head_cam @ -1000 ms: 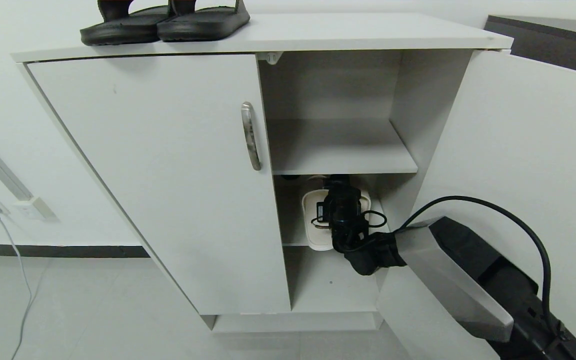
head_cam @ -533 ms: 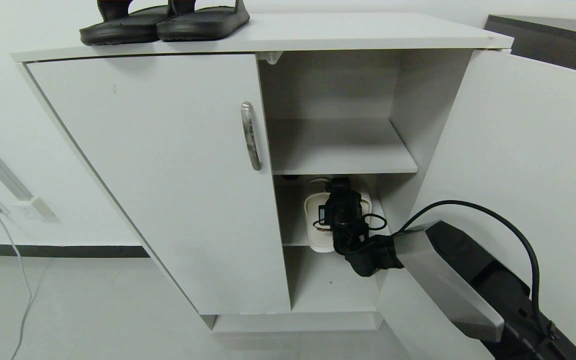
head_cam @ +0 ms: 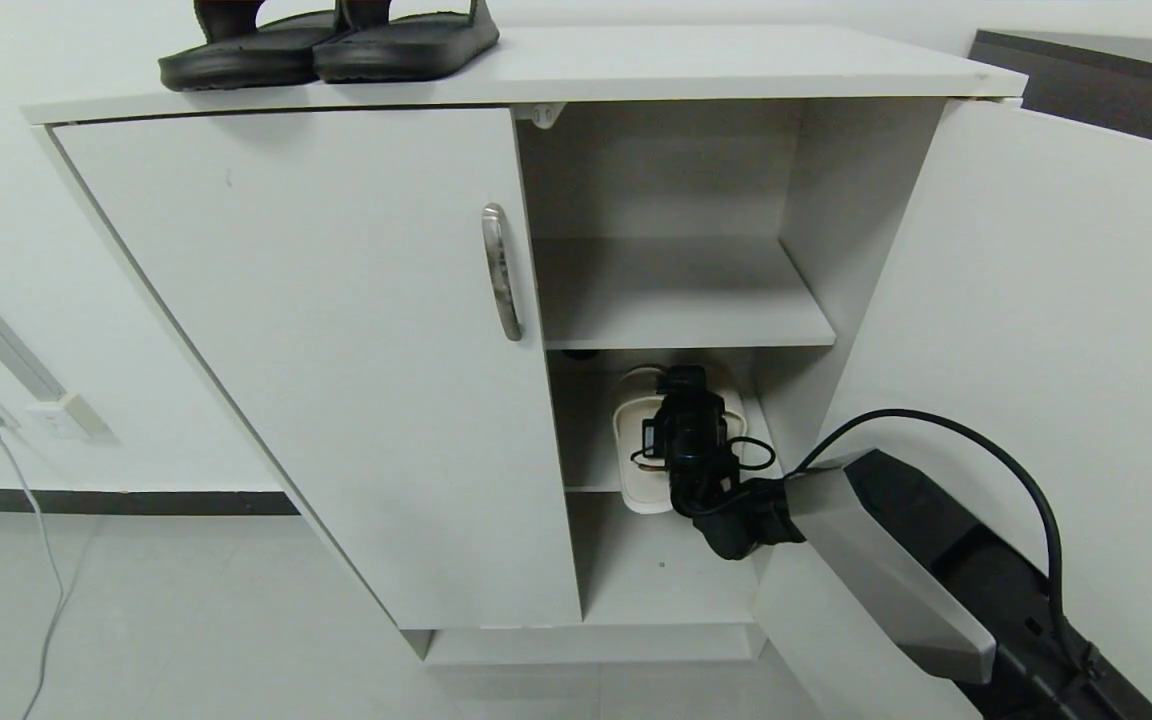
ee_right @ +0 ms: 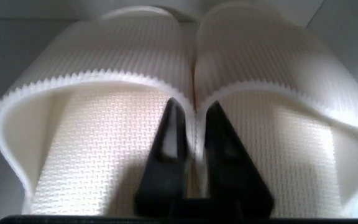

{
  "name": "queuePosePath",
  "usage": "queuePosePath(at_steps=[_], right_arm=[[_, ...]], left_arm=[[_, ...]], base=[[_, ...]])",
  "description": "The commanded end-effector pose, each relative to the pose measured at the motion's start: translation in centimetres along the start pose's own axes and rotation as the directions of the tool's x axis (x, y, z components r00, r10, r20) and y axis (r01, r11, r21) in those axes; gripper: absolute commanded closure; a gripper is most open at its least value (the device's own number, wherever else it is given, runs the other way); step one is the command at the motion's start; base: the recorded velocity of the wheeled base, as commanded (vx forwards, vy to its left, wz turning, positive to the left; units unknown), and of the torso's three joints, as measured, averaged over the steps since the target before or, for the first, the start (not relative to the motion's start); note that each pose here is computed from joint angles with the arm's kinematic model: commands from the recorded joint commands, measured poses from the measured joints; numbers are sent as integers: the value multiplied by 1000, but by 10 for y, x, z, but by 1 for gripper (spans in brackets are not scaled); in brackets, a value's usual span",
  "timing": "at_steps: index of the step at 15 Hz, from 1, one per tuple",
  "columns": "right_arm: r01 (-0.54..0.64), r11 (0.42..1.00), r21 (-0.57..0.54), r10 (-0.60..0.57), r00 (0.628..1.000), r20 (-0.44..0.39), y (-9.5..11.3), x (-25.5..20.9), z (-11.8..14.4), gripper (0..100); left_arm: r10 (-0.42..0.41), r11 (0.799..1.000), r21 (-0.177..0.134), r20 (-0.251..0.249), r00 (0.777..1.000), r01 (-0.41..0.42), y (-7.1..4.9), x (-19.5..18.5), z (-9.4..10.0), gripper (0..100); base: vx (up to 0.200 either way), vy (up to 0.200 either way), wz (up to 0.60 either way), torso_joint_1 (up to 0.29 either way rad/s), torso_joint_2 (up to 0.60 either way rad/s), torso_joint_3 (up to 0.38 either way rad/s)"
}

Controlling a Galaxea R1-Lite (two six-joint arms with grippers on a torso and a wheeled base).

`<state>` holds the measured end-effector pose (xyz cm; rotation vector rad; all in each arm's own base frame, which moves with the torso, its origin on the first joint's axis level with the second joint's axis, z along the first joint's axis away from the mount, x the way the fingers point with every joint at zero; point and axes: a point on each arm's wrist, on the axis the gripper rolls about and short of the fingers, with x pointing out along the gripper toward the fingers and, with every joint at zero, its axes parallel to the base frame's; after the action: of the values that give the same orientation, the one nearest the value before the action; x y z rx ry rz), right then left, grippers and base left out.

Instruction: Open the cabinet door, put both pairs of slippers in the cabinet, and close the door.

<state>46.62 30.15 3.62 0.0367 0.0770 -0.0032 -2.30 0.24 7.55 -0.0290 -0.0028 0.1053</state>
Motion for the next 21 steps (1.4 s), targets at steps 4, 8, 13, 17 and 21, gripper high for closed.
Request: queuePosePath(at_steps=[4,8,13,17,21], right_arm=[[2,1000,-11,-2,1000,-15,-1,-5,-2,0],[-25,1000,-15,25,1000,-10,3,-37,10,0],[-89,996,-28,88,996,-16,-10,-126,38,0],[-161,987,-25,160,987,-26,-32,-195,30,0],[-176,984,-15,176,984,-4,-35,-207,30,0]], left_arm=[[1,1000,0,-1,1000,-1,0,0,0,100],[1,1000,0,-1,1000,-1,0,0,0,100],[-3,1000,0,-1,1000,3,0,0,0,100],[-3,1000,1,0,1000,3,0,0,0,100],[-3,1000,0,-1,1000,3,0,0,0,100]], base=[[0,0,0,0,0,0],[0,0,0,0,0,0],[0,0,0,0,0,0],[0,0,0,0,0,0],[0,0,0,0,0,0]])
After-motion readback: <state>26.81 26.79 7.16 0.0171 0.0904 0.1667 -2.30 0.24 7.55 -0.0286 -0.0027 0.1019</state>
